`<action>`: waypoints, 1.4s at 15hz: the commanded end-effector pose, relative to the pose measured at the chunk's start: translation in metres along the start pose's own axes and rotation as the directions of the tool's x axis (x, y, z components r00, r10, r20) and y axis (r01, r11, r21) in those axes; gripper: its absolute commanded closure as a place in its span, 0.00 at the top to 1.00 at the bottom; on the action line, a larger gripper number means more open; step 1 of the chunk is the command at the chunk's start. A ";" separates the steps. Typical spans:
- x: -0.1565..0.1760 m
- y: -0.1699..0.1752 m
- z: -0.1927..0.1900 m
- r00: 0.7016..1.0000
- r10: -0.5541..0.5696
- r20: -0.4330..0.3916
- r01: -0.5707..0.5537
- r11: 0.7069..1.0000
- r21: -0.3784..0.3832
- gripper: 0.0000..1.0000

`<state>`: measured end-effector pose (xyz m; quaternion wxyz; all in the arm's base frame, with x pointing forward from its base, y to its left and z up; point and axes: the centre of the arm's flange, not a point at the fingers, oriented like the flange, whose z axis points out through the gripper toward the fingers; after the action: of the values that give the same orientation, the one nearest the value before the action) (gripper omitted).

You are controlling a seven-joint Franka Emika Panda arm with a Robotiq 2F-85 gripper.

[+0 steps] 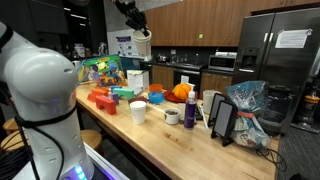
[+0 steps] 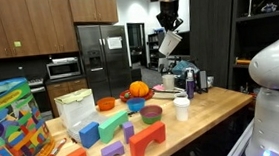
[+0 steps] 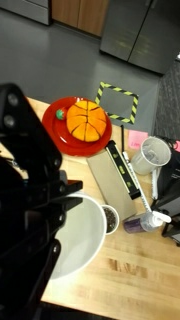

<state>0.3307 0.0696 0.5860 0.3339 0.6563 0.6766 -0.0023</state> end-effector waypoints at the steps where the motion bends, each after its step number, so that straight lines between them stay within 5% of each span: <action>1: 0.001 0.019 0.011 0.996 -0.036 -0.083 0.040 0.998 0.044 0.02; 7: 0.012 0.029 0.048 0.988 -0.082 -0.129 0.098 0.987 0.125 0.02; 21: 0.048 -0.017 0.130 0.968 -0.247 -0.045 0.248 0.914 0.320 0.02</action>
<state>0.3839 0.0546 0.4692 0.2204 0.6156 0.7439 -0.1379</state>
